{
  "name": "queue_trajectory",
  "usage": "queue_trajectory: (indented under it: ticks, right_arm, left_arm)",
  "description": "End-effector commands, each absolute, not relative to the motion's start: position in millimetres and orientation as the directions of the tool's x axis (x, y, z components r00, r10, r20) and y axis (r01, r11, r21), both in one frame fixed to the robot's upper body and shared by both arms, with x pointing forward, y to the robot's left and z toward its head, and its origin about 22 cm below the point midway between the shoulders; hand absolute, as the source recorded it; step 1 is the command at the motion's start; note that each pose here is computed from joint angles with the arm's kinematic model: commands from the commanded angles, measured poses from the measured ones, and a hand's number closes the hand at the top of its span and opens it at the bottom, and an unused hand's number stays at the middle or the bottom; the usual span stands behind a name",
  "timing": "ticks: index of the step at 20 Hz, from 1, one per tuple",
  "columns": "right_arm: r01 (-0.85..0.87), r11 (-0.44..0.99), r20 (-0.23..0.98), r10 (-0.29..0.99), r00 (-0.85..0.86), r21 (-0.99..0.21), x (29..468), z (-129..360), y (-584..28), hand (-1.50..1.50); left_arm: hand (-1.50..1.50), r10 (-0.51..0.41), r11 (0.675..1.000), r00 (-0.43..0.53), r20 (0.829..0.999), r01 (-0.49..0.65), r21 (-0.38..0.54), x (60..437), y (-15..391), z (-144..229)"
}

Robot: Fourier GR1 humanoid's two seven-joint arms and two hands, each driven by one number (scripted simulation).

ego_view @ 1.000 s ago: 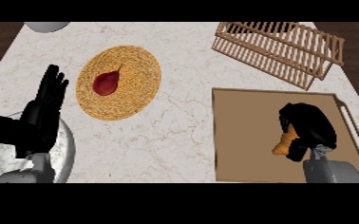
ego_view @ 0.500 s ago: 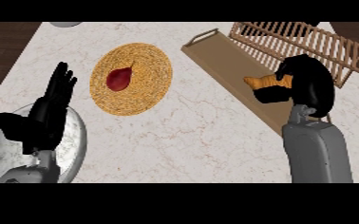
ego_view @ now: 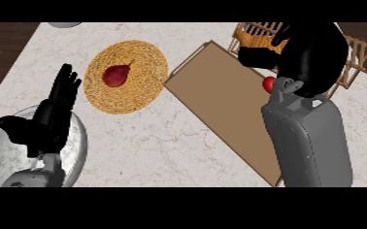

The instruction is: Pick the croissant from the tray and place it in the tiered shelf

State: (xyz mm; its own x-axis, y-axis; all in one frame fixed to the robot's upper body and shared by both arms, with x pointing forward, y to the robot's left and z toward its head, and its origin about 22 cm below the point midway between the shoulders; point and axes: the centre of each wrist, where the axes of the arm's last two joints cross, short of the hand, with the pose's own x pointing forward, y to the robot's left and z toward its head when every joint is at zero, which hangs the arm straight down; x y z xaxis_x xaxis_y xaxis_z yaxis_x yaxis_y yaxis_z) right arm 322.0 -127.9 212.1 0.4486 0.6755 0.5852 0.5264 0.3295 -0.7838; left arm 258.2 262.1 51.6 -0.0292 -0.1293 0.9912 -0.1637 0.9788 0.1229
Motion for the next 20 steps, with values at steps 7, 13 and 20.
queue_trajectory:
  ticks: [7,13,20]
  right_arm:
    - [0.605,0.289,0.648,0.539,0.538,-0.742,354.4,234.1,-154.0,1.5]
    - [0.635,0.283,0.67,0.526,0.524,-0.719,366.6,210.5,-182.3,1.5]
    - [0.671,0.228,0.667,0.531,0.522,-0.706,411.1,180.2,-206.3,1.5]
  left_arm:
    - [0.0,-0.134,0.976,-0.022,0.991,-0.179,0.128,253.4,272.7,49.9]
    - [0.0,-0.13,0.977,-0.031,0.991,-0.176,0.122,271.9,267.7,47.9]
    - [0.0,-0.136,0.978,-0.036,0.99,-0.163,0.129,260.2,249.6,60.6]
